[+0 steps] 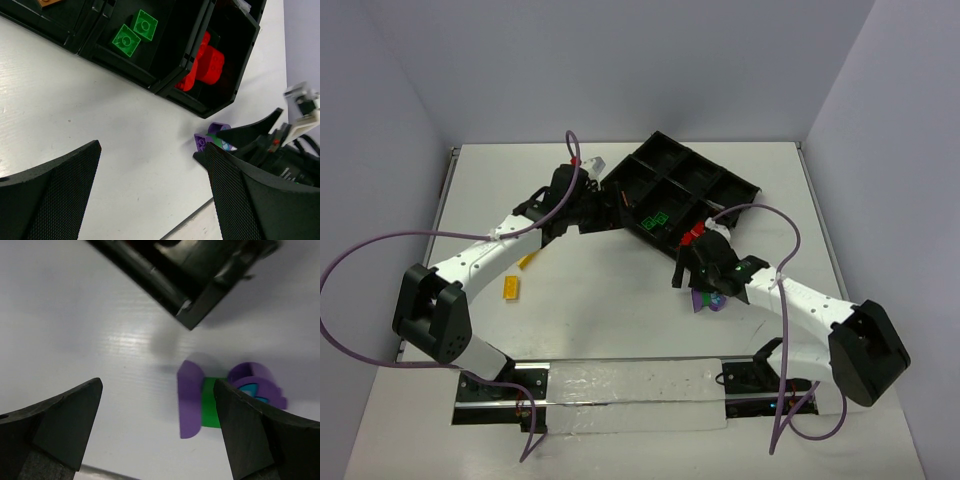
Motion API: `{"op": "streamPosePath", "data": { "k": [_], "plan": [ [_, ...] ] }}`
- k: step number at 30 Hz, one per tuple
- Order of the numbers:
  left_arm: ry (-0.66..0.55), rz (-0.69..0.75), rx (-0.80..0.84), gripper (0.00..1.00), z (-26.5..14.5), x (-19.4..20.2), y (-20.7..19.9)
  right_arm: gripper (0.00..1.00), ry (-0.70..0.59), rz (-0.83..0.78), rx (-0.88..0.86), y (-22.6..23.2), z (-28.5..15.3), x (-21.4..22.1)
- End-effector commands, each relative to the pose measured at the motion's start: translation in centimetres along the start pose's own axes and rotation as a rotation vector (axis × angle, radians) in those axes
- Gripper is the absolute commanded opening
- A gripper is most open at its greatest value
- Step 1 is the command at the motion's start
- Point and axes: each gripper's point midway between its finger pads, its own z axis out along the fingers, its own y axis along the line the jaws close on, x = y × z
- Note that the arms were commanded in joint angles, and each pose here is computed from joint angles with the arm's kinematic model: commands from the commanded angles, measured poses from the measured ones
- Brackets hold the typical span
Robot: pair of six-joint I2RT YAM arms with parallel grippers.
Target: Sort the legos into containers by color
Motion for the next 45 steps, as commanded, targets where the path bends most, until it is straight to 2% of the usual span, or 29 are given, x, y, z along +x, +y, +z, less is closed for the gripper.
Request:
{"op": "streamPosePath", "data": {
  "k": [1,3,7,12,19,23,26,36,45],
  "plan": [
    [-0.032,0.021,0.030,0.92,-0.5,-0.9,-1.3,1.00,0.101,-0.021,-0.101,2.9,0.3,2.7],
    [-0.030,0.021,0.026,0.92,-0.5,-0.9,-1.3,1.00,0.089,-0.026,-0.112,4.0,0.0,2.6],
    [-0.031,0.022,0.025,0.92,-0.7,-0.7,-1.3,1.00,-0.007,-0.011,-0.041,2.7,-1.4,0.6],
    [-0.030,0.026,0.030,0.92,-0.7,-0.7,-1.4,1.00,-0.157,0.077,0.110,-2.5,-3.6,-2.4],
    [-0.029,0.027,0.035,0.92,-0.7,-0.5,-1.5,1.00,-0.148,0.263,0.186,-6.5,-3.3,-1.1],
    [-0.025,0.030,0.041,0.92,-0.9,-0.3,-1.6,1.00,-0.111,0.282,0.214,-7.1,-2.5,-0.2],
    [-0.027,0.033,0.040,0.92,-1.1,-0.3,-1.7,1.00,-0.074,0.279,0.183,-6.6,-1.8,0.7],
    [-0.031,0.032,0.047,0.92,-1.4,-0.2,-1.9,1.00,-0.004,0.264,-0.120,-0.5,-0.9,2.1],
    [-0.039,0.037,0.039,0.92,-1.6,-0.4,-2.0,1.00,0.090,0.120,-0.253,7.3,-1.7,4.4]
  ]
}}
